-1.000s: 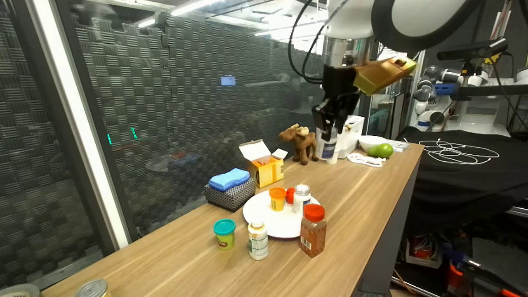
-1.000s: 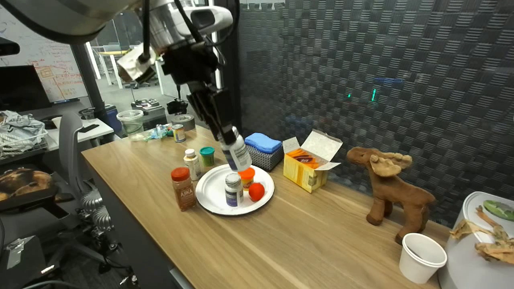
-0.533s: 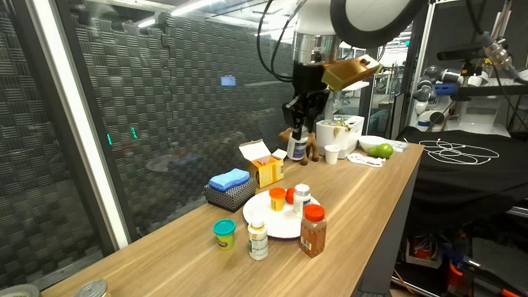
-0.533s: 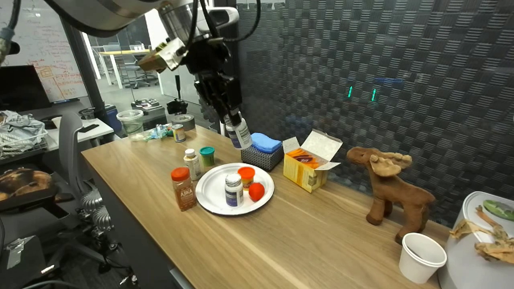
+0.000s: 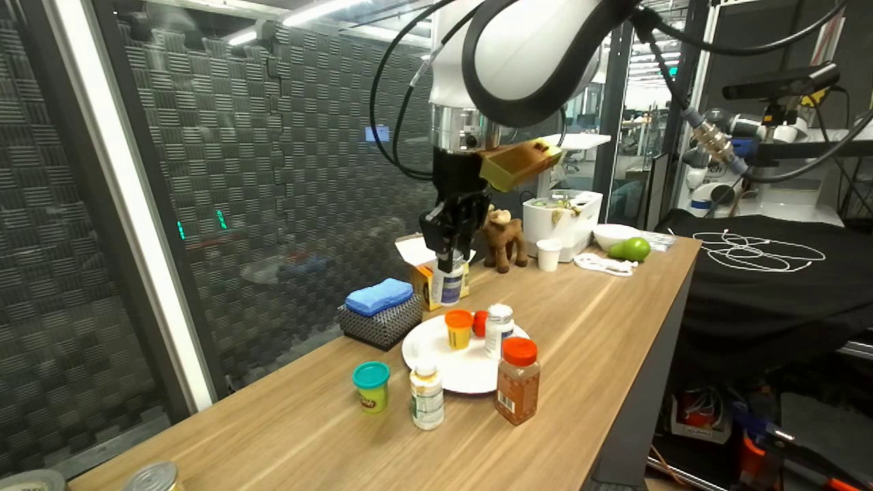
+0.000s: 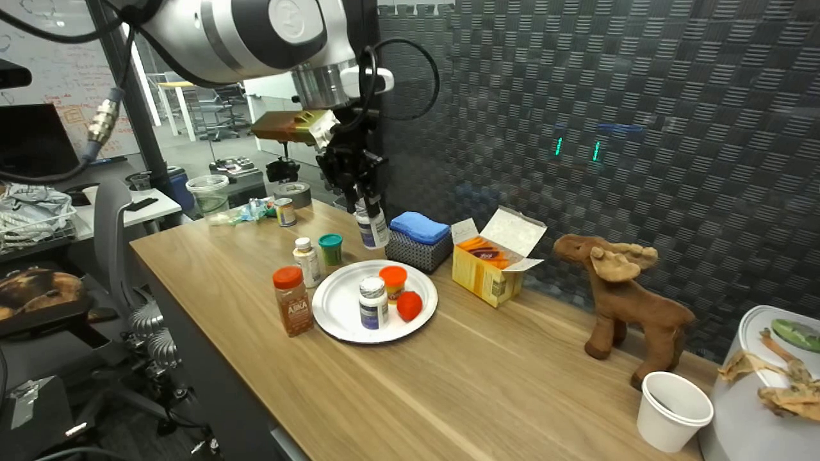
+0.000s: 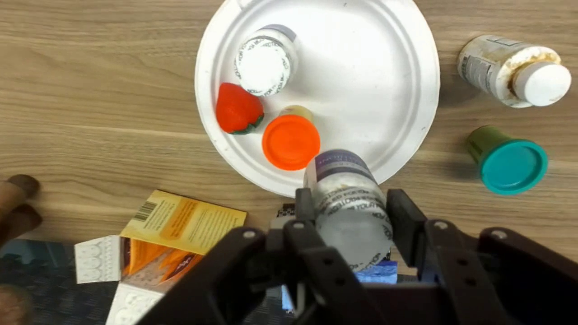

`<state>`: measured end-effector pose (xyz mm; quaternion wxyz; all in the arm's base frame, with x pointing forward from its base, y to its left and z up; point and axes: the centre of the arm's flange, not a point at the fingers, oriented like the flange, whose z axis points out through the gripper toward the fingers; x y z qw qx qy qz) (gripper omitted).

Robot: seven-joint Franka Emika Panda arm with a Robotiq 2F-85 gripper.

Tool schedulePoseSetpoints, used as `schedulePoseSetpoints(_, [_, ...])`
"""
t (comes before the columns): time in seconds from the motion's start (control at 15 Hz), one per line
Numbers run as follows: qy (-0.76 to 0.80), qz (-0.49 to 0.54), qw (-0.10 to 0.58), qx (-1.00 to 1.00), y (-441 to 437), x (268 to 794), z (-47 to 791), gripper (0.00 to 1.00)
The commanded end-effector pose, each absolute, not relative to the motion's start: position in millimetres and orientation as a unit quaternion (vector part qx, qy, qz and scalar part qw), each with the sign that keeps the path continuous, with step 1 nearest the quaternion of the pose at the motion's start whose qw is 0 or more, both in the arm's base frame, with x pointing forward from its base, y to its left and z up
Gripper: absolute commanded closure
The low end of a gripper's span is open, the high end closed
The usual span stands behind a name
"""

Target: Pick up all the objects surrounding the white plate and arrange them on the plate

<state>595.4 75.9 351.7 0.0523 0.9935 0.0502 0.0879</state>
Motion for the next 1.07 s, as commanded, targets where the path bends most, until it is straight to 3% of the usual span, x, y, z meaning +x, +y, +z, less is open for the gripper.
schedulePoseSetpoints(0.0, [0.075, 0.062, 0.029, 0.995, 81, 621, 330, 0.81])
schedulePoseSetpoints(0.47, [0.108, 0.013, 0.002, 0.994, 87, 626, 280, 0.81])
schedulePoseSetpoints(1.0, [0.105, 0.014, 0.041, 0.994, 82, 639, 254, 0.81])
